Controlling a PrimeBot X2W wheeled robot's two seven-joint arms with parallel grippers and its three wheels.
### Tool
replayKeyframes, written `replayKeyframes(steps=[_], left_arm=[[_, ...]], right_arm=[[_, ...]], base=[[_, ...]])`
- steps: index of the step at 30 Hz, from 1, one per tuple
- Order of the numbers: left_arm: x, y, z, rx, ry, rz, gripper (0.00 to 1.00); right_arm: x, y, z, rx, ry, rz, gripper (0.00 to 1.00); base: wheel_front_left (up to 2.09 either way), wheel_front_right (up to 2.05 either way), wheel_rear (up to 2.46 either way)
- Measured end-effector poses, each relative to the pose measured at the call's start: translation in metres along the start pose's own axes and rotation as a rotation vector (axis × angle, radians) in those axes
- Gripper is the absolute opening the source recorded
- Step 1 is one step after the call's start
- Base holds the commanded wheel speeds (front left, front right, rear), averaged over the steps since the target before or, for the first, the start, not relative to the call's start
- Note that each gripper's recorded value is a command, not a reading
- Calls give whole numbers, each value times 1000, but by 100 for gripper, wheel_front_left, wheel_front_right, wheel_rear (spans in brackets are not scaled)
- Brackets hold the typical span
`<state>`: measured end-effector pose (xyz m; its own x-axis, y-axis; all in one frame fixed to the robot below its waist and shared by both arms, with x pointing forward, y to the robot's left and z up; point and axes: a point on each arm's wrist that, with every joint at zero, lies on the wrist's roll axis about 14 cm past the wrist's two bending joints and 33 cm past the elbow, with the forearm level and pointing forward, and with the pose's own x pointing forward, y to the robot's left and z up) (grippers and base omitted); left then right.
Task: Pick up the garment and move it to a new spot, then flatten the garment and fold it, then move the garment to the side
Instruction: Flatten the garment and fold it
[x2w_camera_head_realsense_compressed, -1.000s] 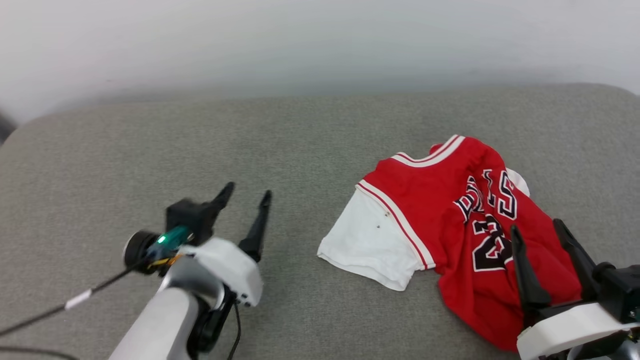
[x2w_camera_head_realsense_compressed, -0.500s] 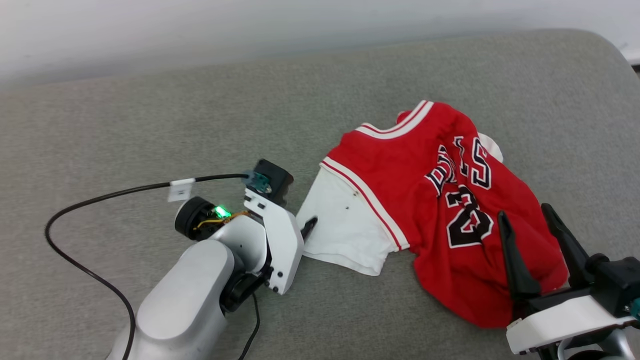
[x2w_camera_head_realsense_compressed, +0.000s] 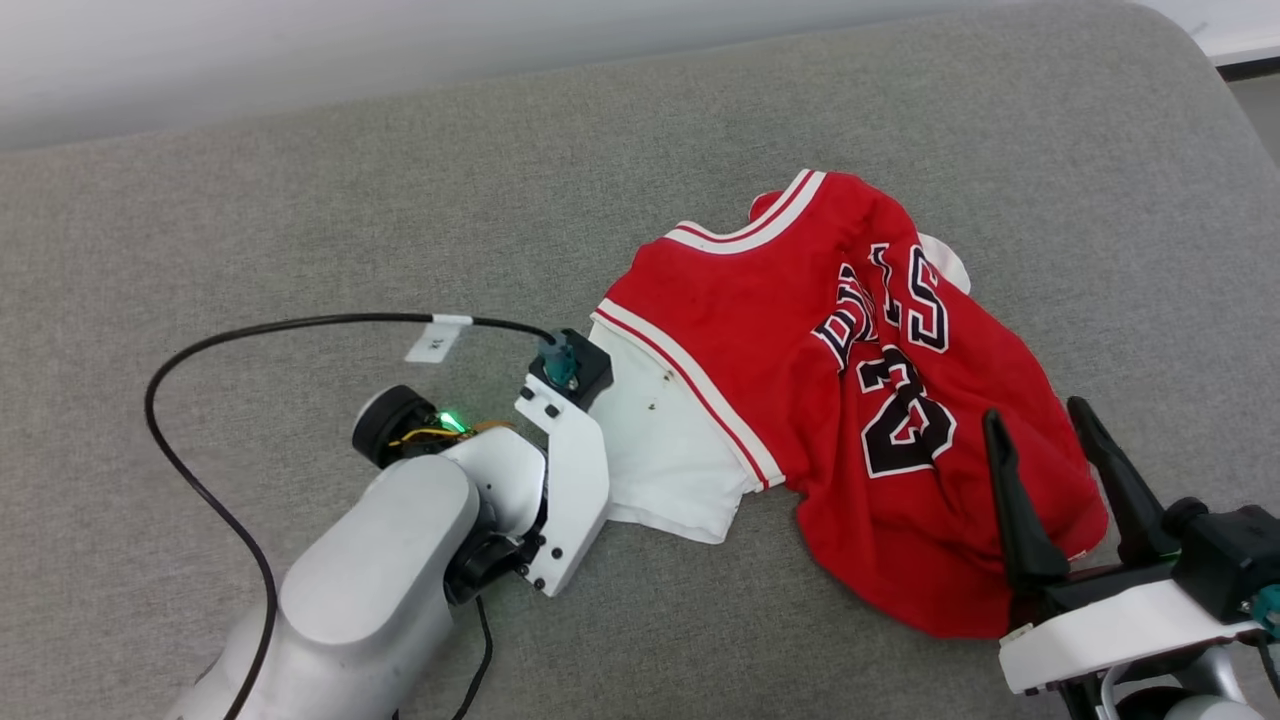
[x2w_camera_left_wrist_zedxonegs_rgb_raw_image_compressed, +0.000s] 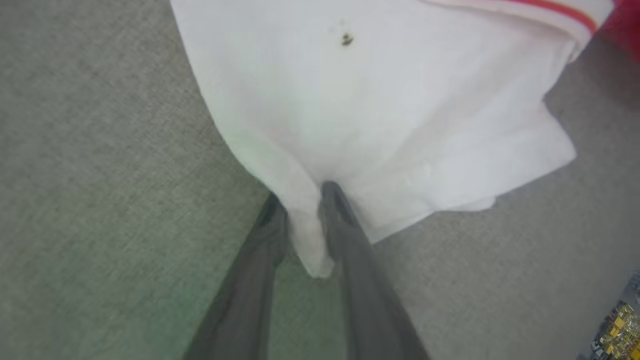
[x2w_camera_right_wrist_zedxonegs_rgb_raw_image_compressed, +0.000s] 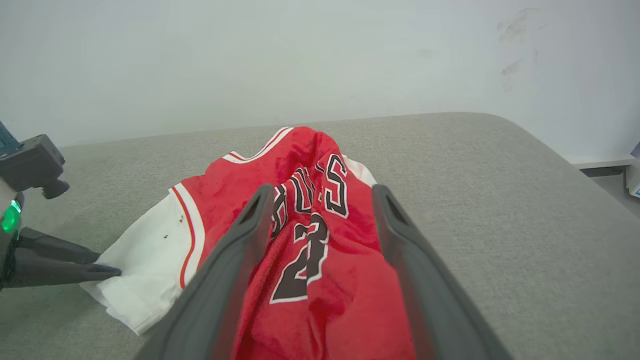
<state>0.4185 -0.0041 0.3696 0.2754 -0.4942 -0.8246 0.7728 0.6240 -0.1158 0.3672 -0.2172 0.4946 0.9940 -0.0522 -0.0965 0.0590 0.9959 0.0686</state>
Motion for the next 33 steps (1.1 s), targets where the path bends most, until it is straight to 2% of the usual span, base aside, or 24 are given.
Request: replayKeyframes(steps=[9, 17, 25, 29, 32, 33], left_arm=[[-15, 4, 1, -24, -84, 18, 0], [-73, 46, -32, -88, -156, 187, 0], [-124, 70, -107, -283, -100, 346, 0], [-126, 66, -141, -414, -61, 358, 0], [-120, 59, -146, -476, -79, 337, 0], [-118, 55, -143, -491, -98, 327, 34]], right_arm=[[-1, 6, 5, 20, -22, 20, 100], [-1, 7, 14, 18, -41, 31, 100], [0, 21, 23, 19, -50, 76, 100], [1, 25, 27, 18, -55, 90, 100], [0, 23, 28, 17, -54, 85, 100], [0, 22, 28, 16, -56, 81, 100]], base=[[0, 0, 0], [0, 0, 0], [0, 0, 0], [0, 0, 0], [0, 0, 0], [0, 0, 0]])
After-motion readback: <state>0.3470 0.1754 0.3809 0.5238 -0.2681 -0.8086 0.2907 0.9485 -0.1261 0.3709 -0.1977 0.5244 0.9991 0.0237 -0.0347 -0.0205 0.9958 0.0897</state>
